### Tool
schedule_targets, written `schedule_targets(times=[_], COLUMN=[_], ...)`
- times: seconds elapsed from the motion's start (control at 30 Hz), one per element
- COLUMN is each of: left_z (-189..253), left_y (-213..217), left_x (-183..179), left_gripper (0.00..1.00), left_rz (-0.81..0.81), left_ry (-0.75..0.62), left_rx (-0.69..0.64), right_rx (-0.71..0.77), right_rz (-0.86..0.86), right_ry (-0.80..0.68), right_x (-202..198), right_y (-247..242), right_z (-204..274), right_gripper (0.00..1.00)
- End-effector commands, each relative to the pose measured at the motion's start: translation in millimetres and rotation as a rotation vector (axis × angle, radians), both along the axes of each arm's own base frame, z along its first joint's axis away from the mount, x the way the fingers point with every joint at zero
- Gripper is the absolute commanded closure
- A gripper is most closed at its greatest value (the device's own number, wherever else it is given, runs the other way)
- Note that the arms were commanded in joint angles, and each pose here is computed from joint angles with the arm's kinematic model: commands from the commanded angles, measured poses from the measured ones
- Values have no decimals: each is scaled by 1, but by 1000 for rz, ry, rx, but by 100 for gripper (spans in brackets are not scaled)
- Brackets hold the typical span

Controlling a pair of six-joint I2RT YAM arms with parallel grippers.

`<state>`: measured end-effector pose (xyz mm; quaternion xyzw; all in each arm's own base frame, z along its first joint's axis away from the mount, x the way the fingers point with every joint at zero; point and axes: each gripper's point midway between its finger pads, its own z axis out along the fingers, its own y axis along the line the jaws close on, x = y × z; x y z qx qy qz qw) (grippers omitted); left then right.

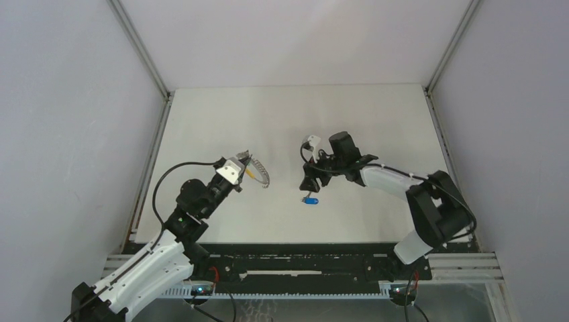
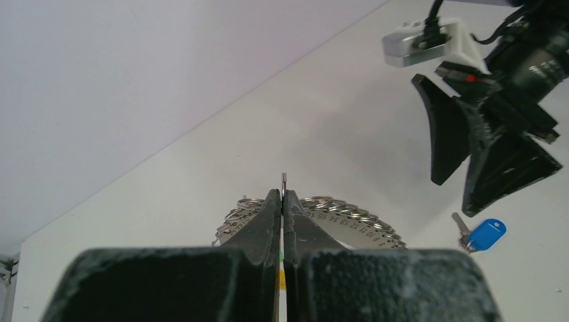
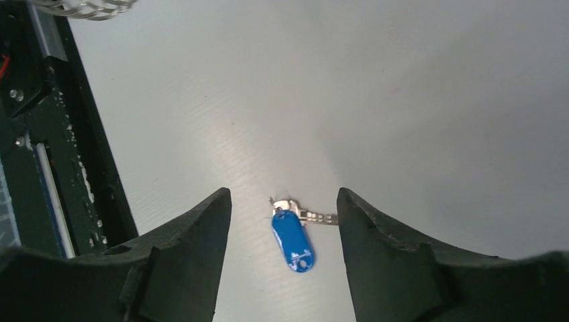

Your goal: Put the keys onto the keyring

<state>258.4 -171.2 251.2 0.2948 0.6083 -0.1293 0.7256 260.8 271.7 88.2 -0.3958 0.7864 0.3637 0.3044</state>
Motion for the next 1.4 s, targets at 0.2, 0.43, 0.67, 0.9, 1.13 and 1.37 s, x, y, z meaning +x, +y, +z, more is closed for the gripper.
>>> schedule_targets(times=[0.2,0.43,0.67,0.9,1.13,1.37], left_z=[3,0,0,1,1,2], left_y=[0,-1,-2,-2,-3,-3], left_x=[1,3,2,2,2,1], left_gripper=[100,100,100,100,100,100], left_rz=[-9,-13,-18,-21,-26,-27], left_ry=[-35,-26,-26,-27,-24,-27], left_rx=[6,14,12,10,10,8], right_rx=[-48,-31,-50,-66,-80,-156], right_rz=[111,179,214,226,235,217], right_ry=[126,178,192,186,189,110], right_x=[1,-13,-22,-23,-26,-21], right_y=[10,16,18,20,21,18], right_z=[-28,-38,-44,-47,-50,-50], right_gripper=[65,69,71,75,79,73])
